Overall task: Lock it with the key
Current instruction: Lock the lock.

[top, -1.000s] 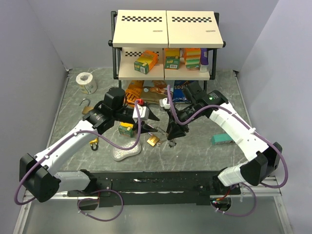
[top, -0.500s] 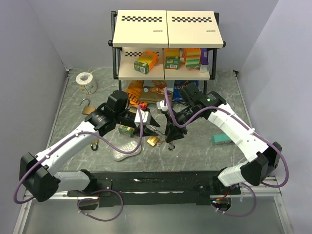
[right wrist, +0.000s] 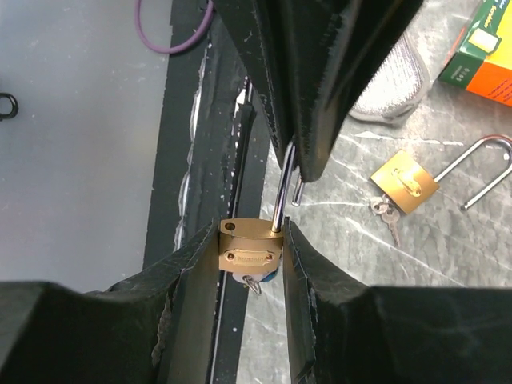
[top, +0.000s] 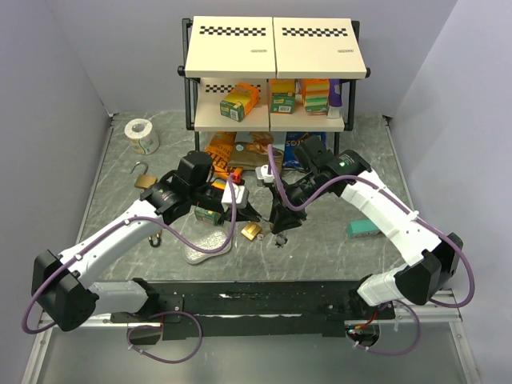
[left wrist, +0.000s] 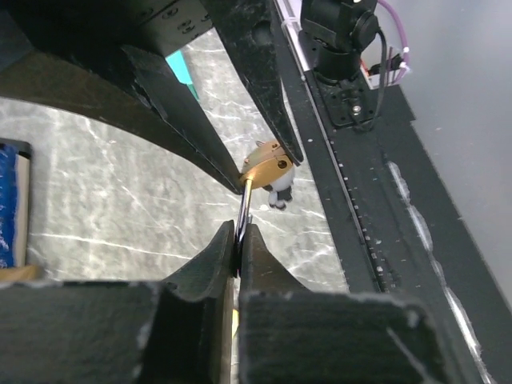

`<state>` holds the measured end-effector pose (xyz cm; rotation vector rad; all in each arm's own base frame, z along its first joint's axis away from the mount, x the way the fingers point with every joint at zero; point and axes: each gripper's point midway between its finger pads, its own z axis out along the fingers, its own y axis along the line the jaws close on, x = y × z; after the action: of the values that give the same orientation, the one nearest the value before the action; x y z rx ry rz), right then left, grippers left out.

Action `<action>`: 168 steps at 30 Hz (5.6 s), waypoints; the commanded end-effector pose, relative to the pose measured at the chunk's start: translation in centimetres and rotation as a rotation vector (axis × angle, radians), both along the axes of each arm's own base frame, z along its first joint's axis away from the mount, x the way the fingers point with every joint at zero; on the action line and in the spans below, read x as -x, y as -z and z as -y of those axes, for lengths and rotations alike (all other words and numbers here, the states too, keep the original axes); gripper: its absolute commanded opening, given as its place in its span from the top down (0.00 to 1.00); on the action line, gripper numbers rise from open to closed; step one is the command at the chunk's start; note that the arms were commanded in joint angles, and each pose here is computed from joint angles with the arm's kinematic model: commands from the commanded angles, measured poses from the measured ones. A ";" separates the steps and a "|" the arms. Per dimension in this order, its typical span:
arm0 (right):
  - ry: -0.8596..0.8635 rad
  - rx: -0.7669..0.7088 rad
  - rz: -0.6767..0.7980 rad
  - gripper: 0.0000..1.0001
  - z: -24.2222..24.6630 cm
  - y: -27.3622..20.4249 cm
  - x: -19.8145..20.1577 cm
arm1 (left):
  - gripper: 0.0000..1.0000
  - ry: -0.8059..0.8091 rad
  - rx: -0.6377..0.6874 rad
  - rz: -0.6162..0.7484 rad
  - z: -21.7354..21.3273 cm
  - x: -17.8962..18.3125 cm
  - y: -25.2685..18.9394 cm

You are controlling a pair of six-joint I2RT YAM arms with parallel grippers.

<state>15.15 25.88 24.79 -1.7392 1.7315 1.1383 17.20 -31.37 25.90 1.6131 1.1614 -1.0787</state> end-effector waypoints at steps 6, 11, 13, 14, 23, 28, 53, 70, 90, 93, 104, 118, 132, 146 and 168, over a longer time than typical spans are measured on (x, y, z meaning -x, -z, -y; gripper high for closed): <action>0.214 -0.085 0.104 0.04 0.7 -4.4 -3.0 | 0.99 -0.074 0.090 -0.106 -1.3 -0.7 -3.7; 0.362 -0.165 0.197 0.01 3.3 -6.8 -4.4 | 0.99 -0.113 0.148 -0.125 -2.3 -0.9 -6.4; 0.359 -0.160 0.199 0.01 3.7 -7.0 -4.3 | 0.99 -0.127 0.160 -0.176 -2.5 -0.8 -7.3; 0.357 -0.153 0.194 0.01 4.0 -7.1 -4.1 | 0.99 -0.122 0.170 -0.188 -2.6 -0.5 -7.9; 0.259 -0.253 0.205 0.03 2.7 -9.0 -2.9 | 0.99 -0.169 0.262 -0.362 -2.4 -0.2 -12.1; 0.198 -0.296 0.220 0.12 1.0 -9.9 -2.5 | 0.99 -0.184 0.291 -0.393 -2.3 -0.3 -13.0; 0.083 -0.341 0.137 0.83 -2.0 -10.5 -1.6 | 0.99 -0.240 0.307 -0.382 -2.1 -1.5 -12.3; 0.020 -0.409 0.039 1.00 -2.9 -12.4 -0.5 | 0.99 -0.190 0.272 -0.415 0.6 0.4 -10.1; 0.213 -0.296 -0.019 0.81 0.0 -8.4 -4.1 | 0.99 -0.229 0.227 -0.439 -0.5 -1.1 -8.9; 0.280 -0.243 -0.024 0.42 1.9 -7.1 -4.9 | 0.99 -0.266 0.237 -0.421 -1.8 -1.9 -9.4; 0.352 -0.193 0.069 0.40 3.8 -6.3 -4.9 | 0.99 -0.270 0.278 -0.415 -2.5 -1.8 -10.2; 0.279 -0.234 0.052 0.46 1.5 -7.3 -4.6 | 0.99 -0.233 0.276 -0.427 -2.0 -1.0 -10.3; 0.181 -0.250 0.035 0.77 0.7 -7.2 -3.0 | 0.99 -0.238 0.263 -0.422 -1.8 -1.3 -9.5; 0.120 -0.273 0.062 1.00 0.4 -7.9 -1.7 | 0.99 -0.233 0.252 -0.440 -1.4 -1.7 -8.9; 0.642 0.060 0.032 1.00 12.8 4.7 -10.9 | 0.99 -0.365 0.270 -0.464 -4.1 -5.3 -8.1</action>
<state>22.49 16.49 23.17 -1.1917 1.9682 0.9614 22.48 -27.35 33.93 0.9102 1.4891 -1.3460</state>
